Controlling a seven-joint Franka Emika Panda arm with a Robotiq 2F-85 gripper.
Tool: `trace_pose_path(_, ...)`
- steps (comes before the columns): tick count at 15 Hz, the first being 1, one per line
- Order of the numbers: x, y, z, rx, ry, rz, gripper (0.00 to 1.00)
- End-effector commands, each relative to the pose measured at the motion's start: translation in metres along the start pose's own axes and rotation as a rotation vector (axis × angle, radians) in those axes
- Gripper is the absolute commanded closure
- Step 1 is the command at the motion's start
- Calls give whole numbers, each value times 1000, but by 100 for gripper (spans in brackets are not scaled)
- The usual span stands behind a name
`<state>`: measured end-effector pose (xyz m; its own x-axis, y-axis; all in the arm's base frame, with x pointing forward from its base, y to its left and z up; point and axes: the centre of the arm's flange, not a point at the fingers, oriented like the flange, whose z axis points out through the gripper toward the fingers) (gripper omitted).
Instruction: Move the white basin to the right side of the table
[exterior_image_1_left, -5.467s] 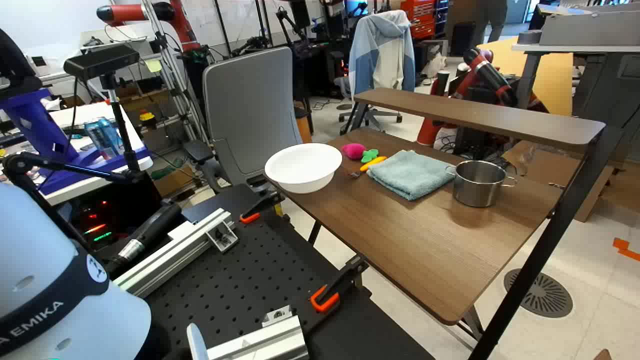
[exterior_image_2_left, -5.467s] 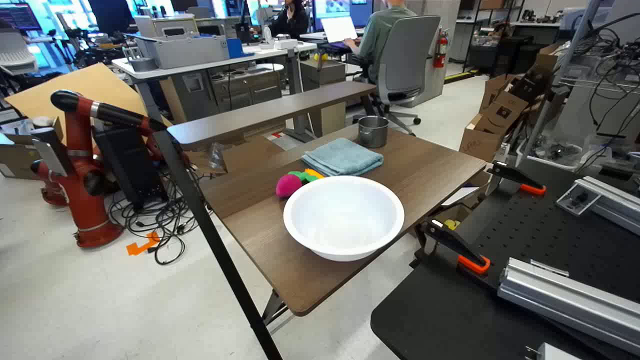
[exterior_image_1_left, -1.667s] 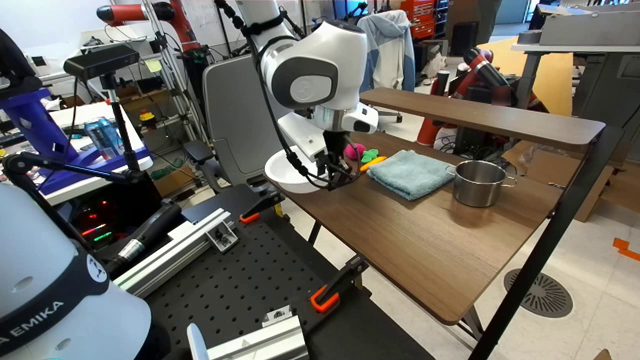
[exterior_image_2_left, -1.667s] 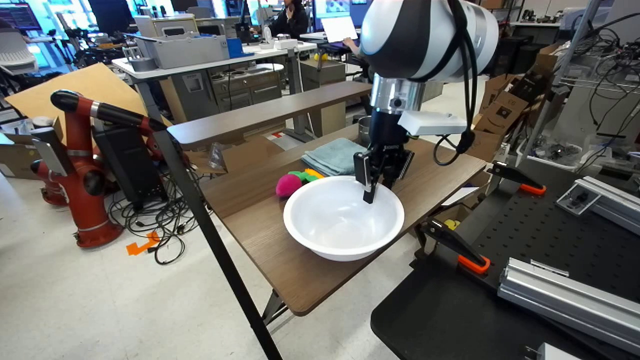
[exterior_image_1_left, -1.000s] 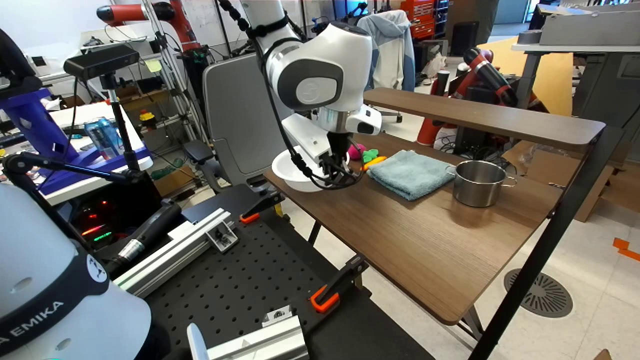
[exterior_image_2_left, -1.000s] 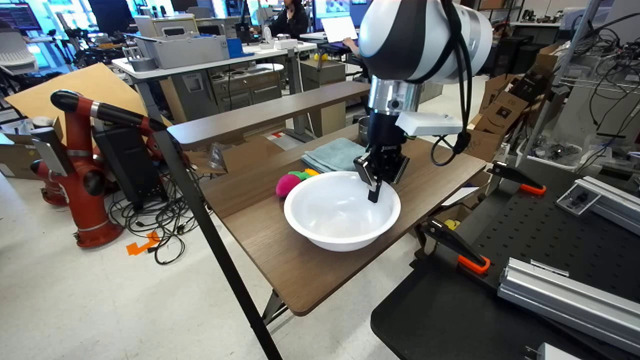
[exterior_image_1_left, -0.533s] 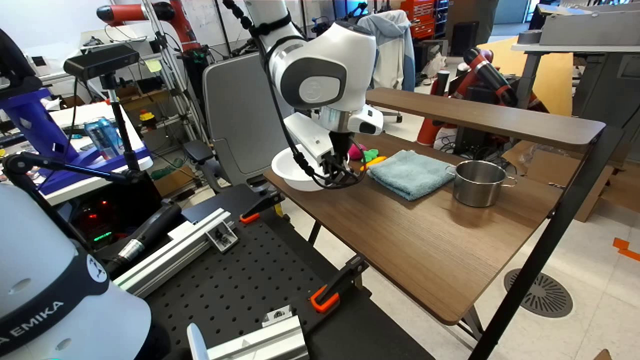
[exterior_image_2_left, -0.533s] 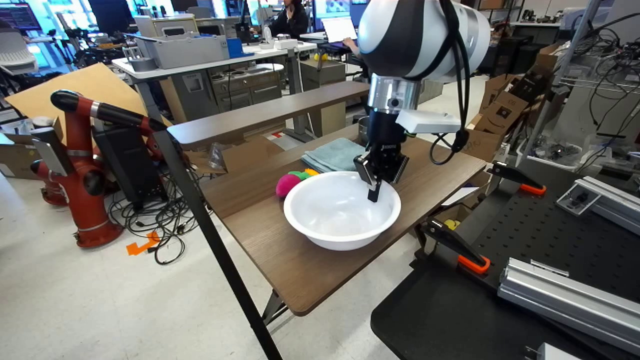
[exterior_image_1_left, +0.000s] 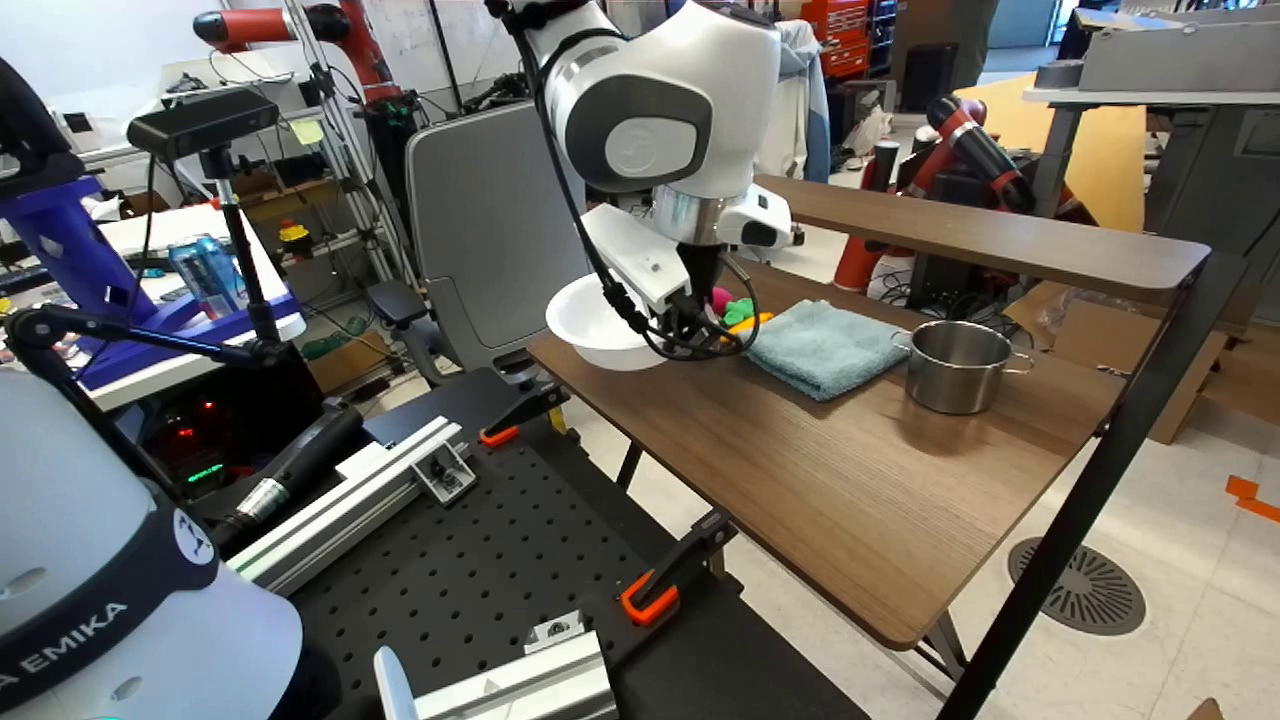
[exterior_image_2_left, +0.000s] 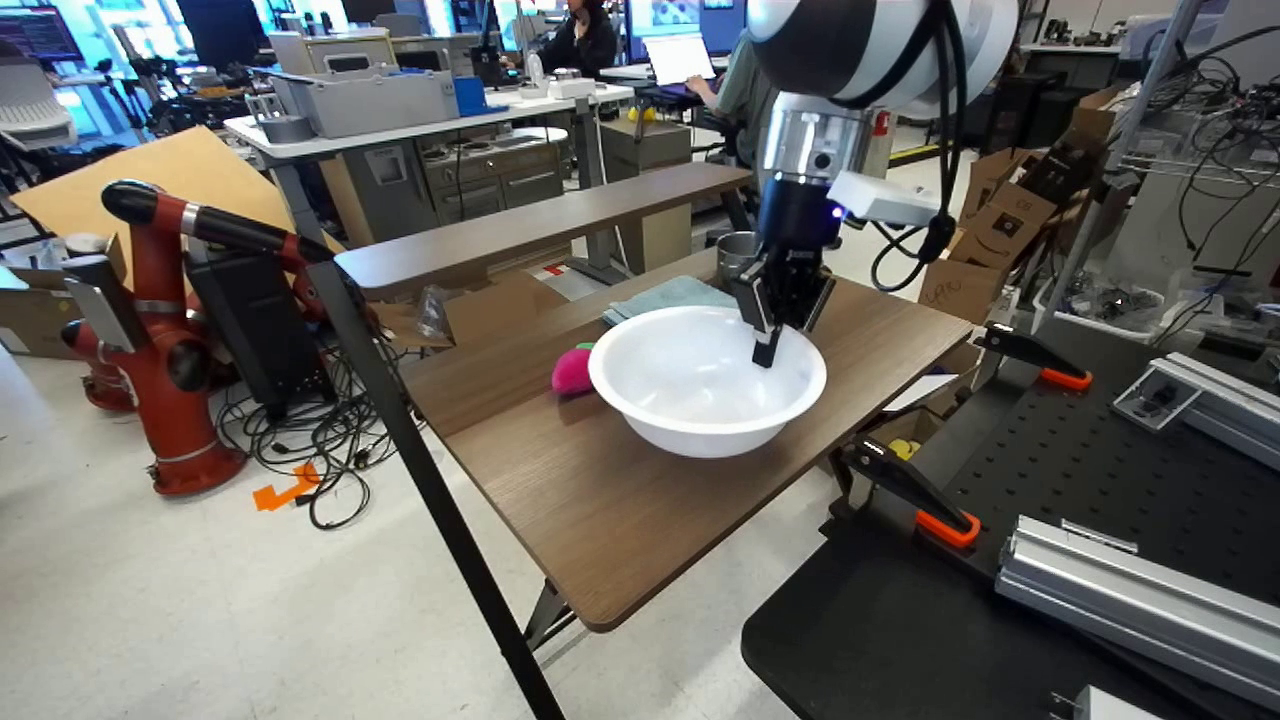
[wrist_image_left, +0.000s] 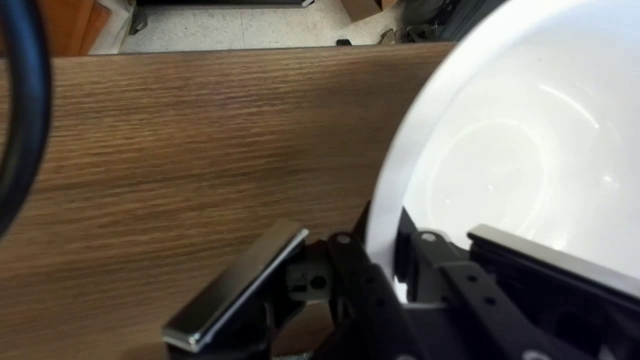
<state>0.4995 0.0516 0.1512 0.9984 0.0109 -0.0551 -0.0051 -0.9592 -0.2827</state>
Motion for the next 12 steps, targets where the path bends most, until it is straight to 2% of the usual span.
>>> trace_pose_path(1,-16,18,-23,9,15,0,98)
trace_pose_path(8,-12,95,-61,33,79,71,98)
trace_pose_path(12,-13,144,-71,25,86,112,98)
